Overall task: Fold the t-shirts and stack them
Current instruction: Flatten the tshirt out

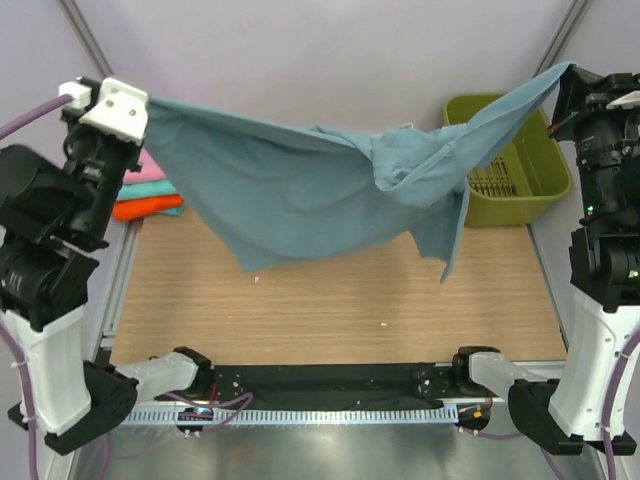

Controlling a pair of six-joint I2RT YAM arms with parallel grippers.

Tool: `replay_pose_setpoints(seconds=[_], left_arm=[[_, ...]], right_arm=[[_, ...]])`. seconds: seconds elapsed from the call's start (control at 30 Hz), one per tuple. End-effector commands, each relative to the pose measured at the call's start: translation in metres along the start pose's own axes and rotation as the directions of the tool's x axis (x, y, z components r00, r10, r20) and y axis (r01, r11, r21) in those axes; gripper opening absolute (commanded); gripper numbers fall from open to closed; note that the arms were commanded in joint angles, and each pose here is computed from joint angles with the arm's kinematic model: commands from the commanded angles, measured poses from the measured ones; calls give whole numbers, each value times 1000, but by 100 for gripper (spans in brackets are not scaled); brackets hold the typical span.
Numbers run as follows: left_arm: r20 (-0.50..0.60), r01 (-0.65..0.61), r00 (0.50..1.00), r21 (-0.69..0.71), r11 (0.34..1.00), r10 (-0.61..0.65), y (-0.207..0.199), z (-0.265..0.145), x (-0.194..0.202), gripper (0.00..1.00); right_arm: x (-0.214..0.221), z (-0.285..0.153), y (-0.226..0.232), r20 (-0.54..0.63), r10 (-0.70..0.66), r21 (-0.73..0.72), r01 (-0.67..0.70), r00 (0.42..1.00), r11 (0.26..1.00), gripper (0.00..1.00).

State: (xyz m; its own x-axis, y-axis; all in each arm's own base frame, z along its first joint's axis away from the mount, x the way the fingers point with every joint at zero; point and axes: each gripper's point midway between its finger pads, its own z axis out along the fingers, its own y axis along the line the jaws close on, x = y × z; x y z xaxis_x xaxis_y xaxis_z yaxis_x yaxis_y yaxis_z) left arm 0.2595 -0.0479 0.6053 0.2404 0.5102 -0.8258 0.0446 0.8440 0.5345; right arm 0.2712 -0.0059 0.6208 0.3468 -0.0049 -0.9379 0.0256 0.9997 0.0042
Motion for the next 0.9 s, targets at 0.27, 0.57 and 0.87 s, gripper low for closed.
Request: replay_pose_setpoints(seconds=[0.27, 0.57, 0.87], left_arm=[[-433, 5, 894, 275, 961, 119, -116, -14, 180, 0], [-463, -14, 868, 341, 940, 181, -134, -14, 208, 0], [-490, 72, 863, 364, 929, 126, -151, -25, 217, 0]], right_arm=[[238, 30, 34, -603, 166, -35, -234, 781, 972, 1], [347, -51, 50, -801, 241, 55, -333, 548, 941, 1], [348, -74, 50, -800, 230, 44, -328, 554, 943, 1]])
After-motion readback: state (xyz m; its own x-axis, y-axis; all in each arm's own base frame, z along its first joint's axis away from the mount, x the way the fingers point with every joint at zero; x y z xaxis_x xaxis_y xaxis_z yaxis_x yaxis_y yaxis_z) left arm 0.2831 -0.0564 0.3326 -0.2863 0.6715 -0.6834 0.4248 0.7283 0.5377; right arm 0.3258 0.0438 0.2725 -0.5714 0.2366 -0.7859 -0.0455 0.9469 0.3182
